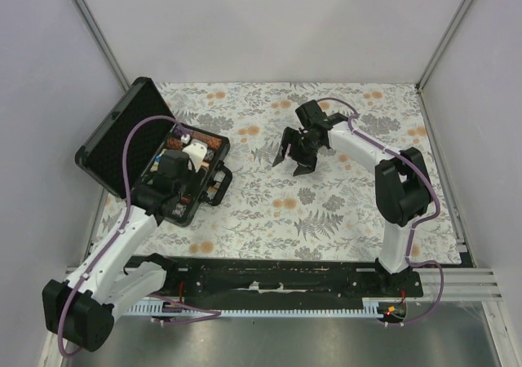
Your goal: Pack up texas hold em set
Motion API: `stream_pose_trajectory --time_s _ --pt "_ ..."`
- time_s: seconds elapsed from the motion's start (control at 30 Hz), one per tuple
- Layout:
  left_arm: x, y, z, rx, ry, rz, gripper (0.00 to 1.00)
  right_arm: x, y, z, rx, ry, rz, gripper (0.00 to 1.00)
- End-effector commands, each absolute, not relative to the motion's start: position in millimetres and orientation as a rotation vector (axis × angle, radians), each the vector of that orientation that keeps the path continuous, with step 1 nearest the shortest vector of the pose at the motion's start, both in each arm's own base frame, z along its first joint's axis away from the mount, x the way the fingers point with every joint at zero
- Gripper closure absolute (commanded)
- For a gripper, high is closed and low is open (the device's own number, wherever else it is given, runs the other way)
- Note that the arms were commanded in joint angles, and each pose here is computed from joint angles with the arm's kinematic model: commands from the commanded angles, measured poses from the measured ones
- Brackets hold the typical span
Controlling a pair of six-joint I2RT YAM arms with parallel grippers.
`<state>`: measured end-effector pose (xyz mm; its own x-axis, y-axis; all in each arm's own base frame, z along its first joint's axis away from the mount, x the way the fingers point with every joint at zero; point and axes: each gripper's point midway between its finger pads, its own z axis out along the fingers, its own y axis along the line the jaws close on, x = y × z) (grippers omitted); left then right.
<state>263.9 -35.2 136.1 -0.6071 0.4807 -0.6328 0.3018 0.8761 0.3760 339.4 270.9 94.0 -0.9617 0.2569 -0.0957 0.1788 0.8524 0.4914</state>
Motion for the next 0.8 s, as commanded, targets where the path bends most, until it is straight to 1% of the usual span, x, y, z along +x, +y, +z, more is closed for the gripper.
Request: stream_pose_trajectory --time_s 0.0,0.03,0.1,0.17,0.33,0.47,0.7,0.77 --pt "289 -18 209 0.224 2.045 0.365 0.12 351 268 112 0.293 2.807 0.728 0.19" --pt "293 -13 223 0.145 2.007 0.363 0.07 350 267 113 0.289 2.803 0.724 0.19" --pt "301 -5 249 0.042 1.952 0.364 0.05 348 266 111 0.292 2.807 0.714 0.19" --pt "308 4 270 -0.026 1.958 0.376 0.02 346 265 110 0.293 2.814 0.716 0.19" --pt "336 25 304 -0.039 2.088 0.516 0.02 345 266 114 0.286 2.806 0.728 0.19" --pt "352 33 326 -0.105 2.074 0.45 0.02 345 266 117 0.279 2.798 0.732 0.19" --pt "358 80 341 -0.267 2.082 0.512 0.02 342 264 120 0.273 2.794 0.736 0.19" --pt "355 103 341 -0.336 2.083 0.562 0.02 342 265 121 0.271 2.796 0.744 0.19"
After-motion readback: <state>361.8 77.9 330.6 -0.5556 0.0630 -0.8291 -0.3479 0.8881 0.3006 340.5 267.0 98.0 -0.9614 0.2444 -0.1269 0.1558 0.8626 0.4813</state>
